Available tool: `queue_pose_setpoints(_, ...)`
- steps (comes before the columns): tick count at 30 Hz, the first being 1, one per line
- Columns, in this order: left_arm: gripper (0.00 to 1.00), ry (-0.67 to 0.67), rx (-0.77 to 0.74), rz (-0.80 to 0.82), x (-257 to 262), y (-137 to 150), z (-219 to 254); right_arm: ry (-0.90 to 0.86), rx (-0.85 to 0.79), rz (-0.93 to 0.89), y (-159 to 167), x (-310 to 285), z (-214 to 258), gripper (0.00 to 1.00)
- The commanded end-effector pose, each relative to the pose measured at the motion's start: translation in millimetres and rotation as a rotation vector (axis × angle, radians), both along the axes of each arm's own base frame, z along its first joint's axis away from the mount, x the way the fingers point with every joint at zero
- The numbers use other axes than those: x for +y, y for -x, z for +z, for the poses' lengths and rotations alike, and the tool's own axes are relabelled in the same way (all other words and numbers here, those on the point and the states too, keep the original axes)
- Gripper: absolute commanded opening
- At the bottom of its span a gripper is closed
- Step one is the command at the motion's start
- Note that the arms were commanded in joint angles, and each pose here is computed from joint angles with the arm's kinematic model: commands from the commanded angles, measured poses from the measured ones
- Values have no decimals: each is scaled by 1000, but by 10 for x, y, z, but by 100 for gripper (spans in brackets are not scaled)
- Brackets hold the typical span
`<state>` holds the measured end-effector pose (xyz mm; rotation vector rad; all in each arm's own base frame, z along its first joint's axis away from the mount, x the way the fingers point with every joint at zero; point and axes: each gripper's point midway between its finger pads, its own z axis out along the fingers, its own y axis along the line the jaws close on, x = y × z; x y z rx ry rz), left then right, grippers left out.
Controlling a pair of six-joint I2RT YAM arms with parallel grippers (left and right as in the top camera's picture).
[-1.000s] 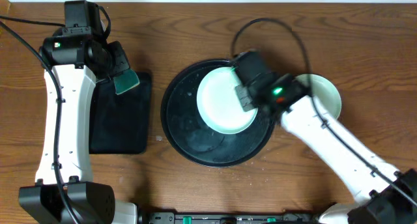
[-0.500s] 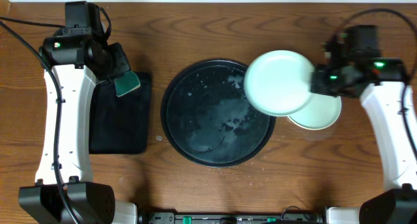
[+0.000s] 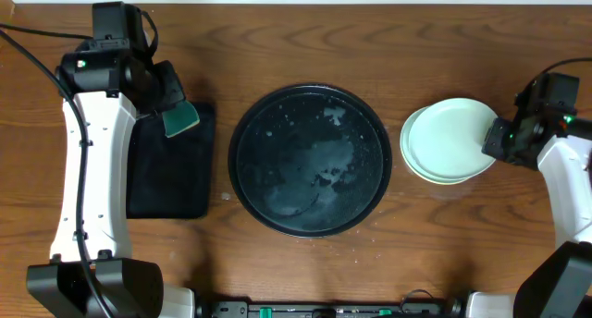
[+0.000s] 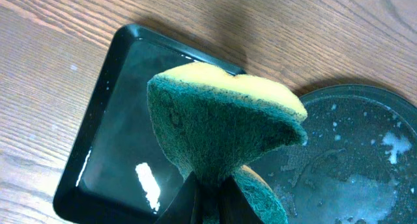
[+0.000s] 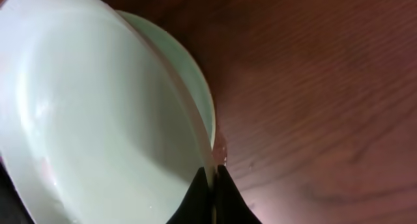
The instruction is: Clean dirty plates on tray and stack at the side
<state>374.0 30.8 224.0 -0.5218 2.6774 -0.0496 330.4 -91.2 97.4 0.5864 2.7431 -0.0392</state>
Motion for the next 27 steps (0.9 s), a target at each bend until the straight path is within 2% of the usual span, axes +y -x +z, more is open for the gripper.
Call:
queue_pose_setpoints(1, 8, 3, 12, 12, 15, 2, -37, 9, -6, -8, 43, -23, -63, 1)
queue_pose_setpoints(3, 7, 3, 12, 12, 16, 1, -37, -4, -13, -5, 43, 2, -118, 3)
queue_pose_setpoints(7, 7, 3, 12, 12, 16, 2, -37, -34, -34, 13, 4, 73, -147, 18)
queue_pose_setpoints(11, 7, 2, 12, 12, 17, 3, -37, -44, -65, 36, -80, 140, -108, 27)
queue_pose_setpoints(18, 8, -60, 73, 38, 130, 131, -116, -131, -137, 165, -325, 539, 270, 44)
queue_pose_setpoints(21, 7, -111, 123, 62, 240, 222, -246, -129, -168, 225, -437, 738, 527, 51)
queue_pose_setpoints(27, 7, -109, 219, 71, 318, 321, -807, -123, -236, 330, -595, 1113, 821, 64)
